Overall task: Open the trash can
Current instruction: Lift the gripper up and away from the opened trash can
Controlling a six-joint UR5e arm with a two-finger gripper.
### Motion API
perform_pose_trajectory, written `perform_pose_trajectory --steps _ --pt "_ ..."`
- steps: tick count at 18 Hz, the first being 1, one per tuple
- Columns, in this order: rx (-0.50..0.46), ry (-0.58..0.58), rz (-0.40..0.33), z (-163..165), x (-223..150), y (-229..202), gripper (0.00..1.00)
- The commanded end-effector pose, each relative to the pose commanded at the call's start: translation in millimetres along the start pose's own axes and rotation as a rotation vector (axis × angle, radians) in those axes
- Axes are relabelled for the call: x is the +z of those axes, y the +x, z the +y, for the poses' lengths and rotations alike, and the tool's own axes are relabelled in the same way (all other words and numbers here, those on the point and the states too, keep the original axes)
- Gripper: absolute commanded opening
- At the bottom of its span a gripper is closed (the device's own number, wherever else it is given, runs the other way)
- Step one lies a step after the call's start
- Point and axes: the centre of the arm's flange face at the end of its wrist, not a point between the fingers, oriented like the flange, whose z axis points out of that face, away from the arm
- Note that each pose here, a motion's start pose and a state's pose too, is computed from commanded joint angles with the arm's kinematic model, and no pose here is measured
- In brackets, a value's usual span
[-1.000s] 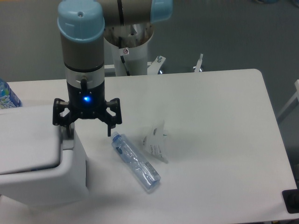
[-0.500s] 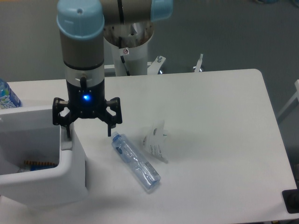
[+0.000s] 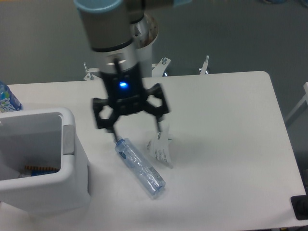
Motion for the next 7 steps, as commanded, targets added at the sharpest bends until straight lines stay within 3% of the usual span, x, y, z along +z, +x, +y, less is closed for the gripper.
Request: perform_pose_trajectory --steps 4,7 --pt "0.17 -0.118 0.007 18.9 10.1 -43.8 1.0" --pt "0.219 -0.135 0.004 23.6 14.9 -64.5 1.0"
